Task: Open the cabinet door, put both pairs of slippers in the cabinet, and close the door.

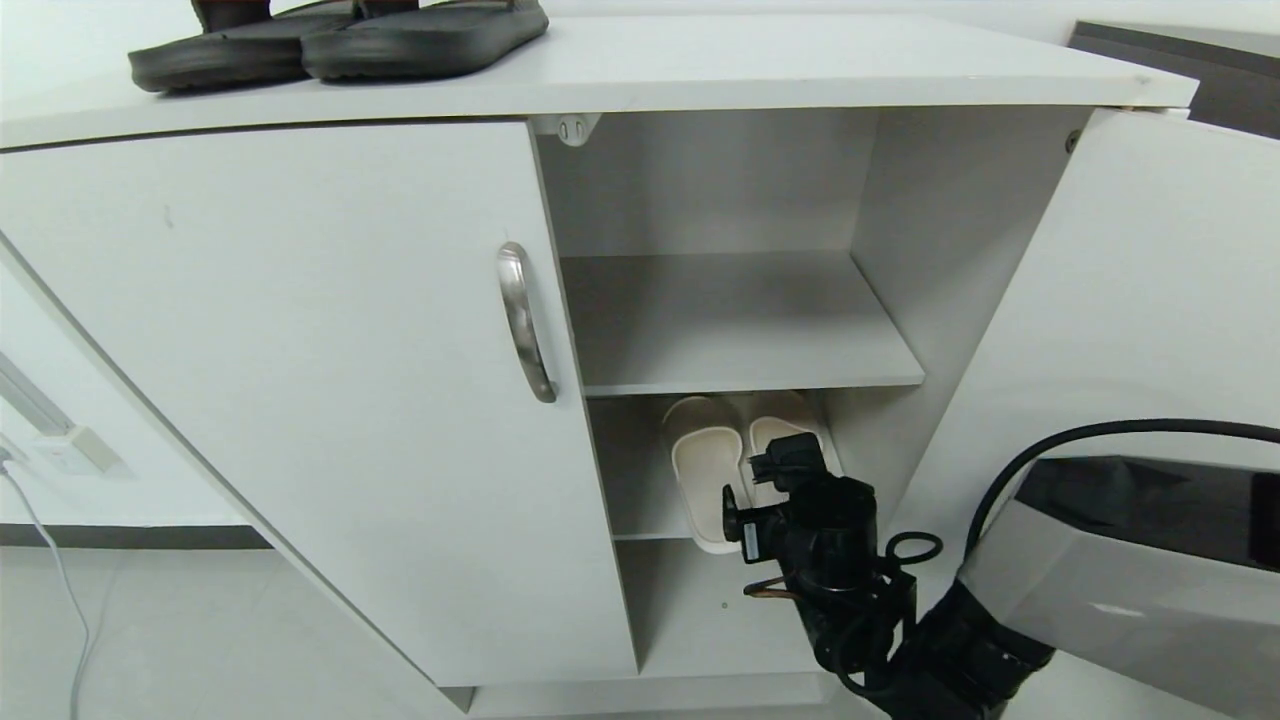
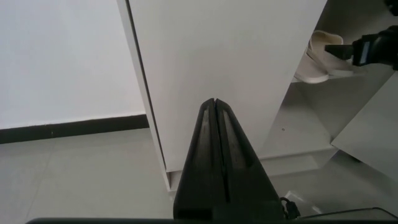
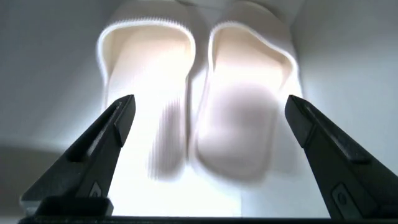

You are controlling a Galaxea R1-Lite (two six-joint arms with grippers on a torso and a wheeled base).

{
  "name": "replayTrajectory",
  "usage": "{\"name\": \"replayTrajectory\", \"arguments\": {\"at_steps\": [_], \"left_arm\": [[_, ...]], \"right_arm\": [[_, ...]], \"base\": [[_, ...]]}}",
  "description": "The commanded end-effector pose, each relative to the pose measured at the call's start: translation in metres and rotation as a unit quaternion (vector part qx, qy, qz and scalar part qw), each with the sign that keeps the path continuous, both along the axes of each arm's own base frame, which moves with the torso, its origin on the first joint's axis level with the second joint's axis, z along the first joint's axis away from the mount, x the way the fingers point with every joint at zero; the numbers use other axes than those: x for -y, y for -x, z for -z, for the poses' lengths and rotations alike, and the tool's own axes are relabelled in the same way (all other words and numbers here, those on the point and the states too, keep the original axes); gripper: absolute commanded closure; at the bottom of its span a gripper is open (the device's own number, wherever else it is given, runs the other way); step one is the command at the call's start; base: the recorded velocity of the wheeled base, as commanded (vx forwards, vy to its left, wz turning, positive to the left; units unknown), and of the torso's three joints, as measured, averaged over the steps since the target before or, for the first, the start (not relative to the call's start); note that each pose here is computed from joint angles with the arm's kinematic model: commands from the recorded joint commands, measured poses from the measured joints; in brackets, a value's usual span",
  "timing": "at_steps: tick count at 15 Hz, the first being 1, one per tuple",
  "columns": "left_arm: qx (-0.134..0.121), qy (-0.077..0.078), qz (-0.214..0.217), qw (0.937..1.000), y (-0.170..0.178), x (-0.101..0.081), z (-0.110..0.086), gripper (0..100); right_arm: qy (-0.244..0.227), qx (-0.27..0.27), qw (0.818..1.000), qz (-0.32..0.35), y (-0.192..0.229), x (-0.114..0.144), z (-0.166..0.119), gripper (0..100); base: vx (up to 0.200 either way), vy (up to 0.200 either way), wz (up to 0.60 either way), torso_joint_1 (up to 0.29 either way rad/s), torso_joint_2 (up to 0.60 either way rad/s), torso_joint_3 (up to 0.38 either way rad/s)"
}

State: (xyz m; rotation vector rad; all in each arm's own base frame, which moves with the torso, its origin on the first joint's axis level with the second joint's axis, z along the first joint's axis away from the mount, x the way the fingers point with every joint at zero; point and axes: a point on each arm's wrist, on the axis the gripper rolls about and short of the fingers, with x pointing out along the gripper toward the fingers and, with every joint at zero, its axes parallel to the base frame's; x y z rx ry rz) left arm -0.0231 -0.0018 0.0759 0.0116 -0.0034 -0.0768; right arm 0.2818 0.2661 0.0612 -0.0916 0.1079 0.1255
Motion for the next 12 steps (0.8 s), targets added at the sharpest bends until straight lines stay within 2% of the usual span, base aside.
{"name": "replayTrajectory", "arguments": {"at_steps": [1,4,12], "left_arm": [[-0.001,0.0,0.0,1.0,0.0,0.0,0.0,100],[-0.001,0.0,-0.001,1.0,0.0,0.0,0.0,100],[-0.001,0.001,-0.001,1.0,0.0,0.0,0.0,100]], "right_arm": [[-0.006,0.004,1.0,-0.02,0.021,0.008,-0.018,0],[-0.007,0.004,0.999,-0.041,0.035,0.0,-0.02,0],[-0.002,-0.002,0.999,-0.043,0.037,0.002,-0.017,0]], "base": [[0.0,0.0,0.0,0.0,0.0,0.0],[0.0,0.0,0.0,0.0,0.0,0.0],[0.0,0.0,0.0,0.0,0.0,0.0]]}}
